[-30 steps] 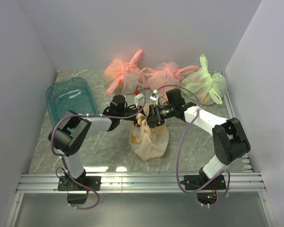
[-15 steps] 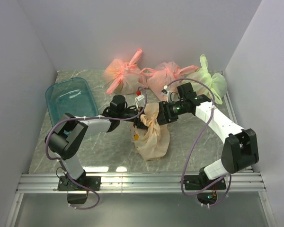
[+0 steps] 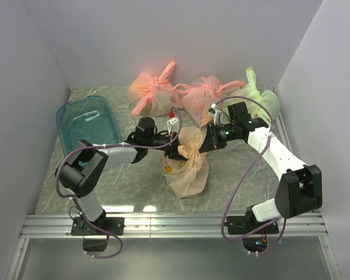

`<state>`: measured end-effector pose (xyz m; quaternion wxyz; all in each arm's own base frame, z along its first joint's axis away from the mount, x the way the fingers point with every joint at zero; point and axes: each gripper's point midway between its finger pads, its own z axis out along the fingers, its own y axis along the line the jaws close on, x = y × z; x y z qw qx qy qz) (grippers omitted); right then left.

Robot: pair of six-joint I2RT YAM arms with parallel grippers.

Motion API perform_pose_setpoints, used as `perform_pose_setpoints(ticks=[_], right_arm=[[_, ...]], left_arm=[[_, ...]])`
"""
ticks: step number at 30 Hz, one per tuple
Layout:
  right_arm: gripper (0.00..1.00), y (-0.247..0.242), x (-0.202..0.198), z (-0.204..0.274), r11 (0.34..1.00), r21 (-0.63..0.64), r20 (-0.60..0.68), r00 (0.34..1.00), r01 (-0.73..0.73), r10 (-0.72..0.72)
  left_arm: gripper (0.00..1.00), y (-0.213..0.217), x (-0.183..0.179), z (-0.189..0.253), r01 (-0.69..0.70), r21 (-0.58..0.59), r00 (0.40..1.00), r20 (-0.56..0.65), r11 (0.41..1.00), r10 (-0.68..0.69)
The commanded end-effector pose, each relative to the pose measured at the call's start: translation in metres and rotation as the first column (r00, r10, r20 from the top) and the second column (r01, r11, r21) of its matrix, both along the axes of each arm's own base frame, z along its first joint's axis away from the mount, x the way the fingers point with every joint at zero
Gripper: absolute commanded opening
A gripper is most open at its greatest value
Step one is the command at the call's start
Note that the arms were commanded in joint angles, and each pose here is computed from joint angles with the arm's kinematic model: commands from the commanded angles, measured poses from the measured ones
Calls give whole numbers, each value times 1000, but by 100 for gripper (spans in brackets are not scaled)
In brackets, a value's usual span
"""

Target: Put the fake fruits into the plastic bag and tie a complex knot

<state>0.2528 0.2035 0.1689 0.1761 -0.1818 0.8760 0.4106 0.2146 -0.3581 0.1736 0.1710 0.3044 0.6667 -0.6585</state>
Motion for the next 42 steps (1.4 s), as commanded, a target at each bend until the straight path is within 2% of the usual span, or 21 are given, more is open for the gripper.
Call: perform_pose_setpoints(ticks=[1, 4, 5, 10, 11, 16, 17, 19, 20, 22, 24, 26, 29, 34, 40, 42], right_arm=[[13, 15, -3, 18, 994, 107, 15, 999, -35, 33], [22, 32, -2, 18, 989, 135, 0, 998, -60, 61], [28, 35, 0, 17, 989, 135, -2, 998, -55, 56], [45, 67, 3, 31, 980, 184, 57, 996, -75, 66], [48, 73, 4, 32, 978, 192, 69, 995, -80, 68], [54, 93, -1, 17, 989, 137, 60, 997, -51, 43], [61, 93, -3, 13, 992, 120, 55, 998, -47, 40], [68, 89, -3, 9, 995, 85, 85, 996, -46, 38], [76, 83, -5, 5, 998, 57, 78, 996, -42, 37], [77, 74, 1, 10, 999, 0, 154, 987, -49, 48], [91, 64, -1, 11, 998, -40, 167, 985, -44, 50], [95, 57, -2, 20, 996, -65, 212, 975, -60, 72], [96, 49, 2, 34, 995, -82, 268, 960, -63, 83], [96, 37, 12, 63, 998, 25, 259, 965, -49, 41], [72, 32, -7, 51, 988, 98, 156, 982, -123, 107], [70, 34, -13, 44, 984, 116, 125, 985, -134, 119]], left_arm=[[0, -4, -1, 22, 42, -58, 997, 74, 997, -38], [0, -5, 0, 24, 46, -67, 996, 75, 997, -41], [0, -5, -1, 23, 47, -66, 997, 66, 997, -42], [0, -8, 2, 25, 36, -106, 998, 62, 994, -29], [0, -9, 3, 30, 23, -117, 999, 24, 993, -20], [0, -13, 14, 46, -35, -218, 999, 8, 975, 38], [0, -11, 18, 49, -61, -224, 998, -28, 973, 56], [0, -8, 28, 49, -117, -230, 992, -64, 966, 105], [0, -3, 34, 49, -140, -230, 989, -76, 963, 126], [0, 1, 42, 48, -191, -222, 980, -98, 956, 173], [0, 6, 48, 47, -229, -216, 971, -117, 949, 208], [0, 7, 49, 51, -235, -222, 970, -109, 946, 215], [0, 7, 50, 52, -244, -217, 968, -108, 945, 225], [0, 7, 48, 48, -235, -203, 970, -103, 950, 218], [0, 7, 47, 50, -228, -210, 972, -99, 951, 211], [0, 7, 48, 53, -229, -223, 973, -97, 948, 212]])
